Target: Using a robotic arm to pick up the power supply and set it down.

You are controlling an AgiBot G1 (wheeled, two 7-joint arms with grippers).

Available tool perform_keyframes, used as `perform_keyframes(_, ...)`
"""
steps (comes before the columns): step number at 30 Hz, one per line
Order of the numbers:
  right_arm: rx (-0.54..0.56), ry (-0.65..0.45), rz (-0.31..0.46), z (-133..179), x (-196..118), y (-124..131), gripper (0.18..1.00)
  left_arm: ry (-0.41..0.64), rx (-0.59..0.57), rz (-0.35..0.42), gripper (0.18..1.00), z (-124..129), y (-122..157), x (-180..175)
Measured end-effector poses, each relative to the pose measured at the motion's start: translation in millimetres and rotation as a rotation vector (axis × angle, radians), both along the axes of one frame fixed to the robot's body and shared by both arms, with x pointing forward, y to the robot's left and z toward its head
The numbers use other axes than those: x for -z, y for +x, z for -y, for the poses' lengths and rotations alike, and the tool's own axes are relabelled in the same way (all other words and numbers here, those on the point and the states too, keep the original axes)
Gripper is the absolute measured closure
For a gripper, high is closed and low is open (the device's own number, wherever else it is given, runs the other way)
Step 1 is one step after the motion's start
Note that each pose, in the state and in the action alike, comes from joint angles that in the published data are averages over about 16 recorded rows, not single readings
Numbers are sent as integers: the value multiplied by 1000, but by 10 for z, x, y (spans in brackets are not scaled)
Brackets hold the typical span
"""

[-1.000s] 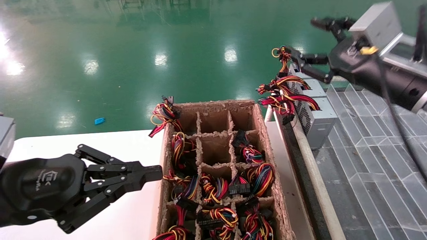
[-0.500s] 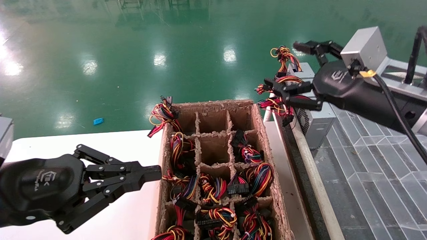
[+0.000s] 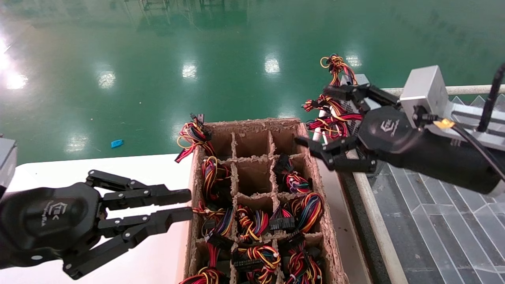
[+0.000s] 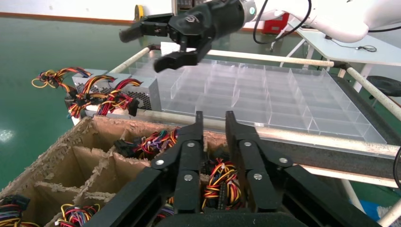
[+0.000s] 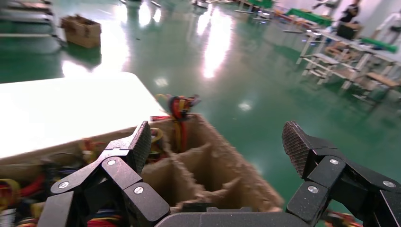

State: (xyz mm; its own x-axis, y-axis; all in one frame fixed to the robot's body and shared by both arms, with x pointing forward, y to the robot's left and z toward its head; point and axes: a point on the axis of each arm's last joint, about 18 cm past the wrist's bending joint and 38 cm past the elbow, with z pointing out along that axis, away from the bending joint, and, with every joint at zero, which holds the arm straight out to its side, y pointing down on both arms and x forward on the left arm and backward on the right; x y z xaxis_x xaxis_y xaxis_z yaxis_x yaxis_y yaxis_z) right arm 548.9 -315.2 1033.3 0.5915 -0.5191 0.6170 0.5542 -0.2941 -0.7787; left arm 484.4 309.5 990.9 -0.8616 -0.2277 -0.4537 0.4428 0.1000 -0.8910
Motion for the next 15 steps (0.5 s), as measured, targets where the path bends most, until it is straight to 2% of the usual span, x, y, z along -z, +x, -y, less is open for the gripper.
perform_keyframes(5,-69,-6,-42,-40,81,-103,179,0,0,0,863,0,0,0)
perform_keyframes(15,-209,-20,-117,-100,227,-333,179,0,0,0,652,0,0,0)
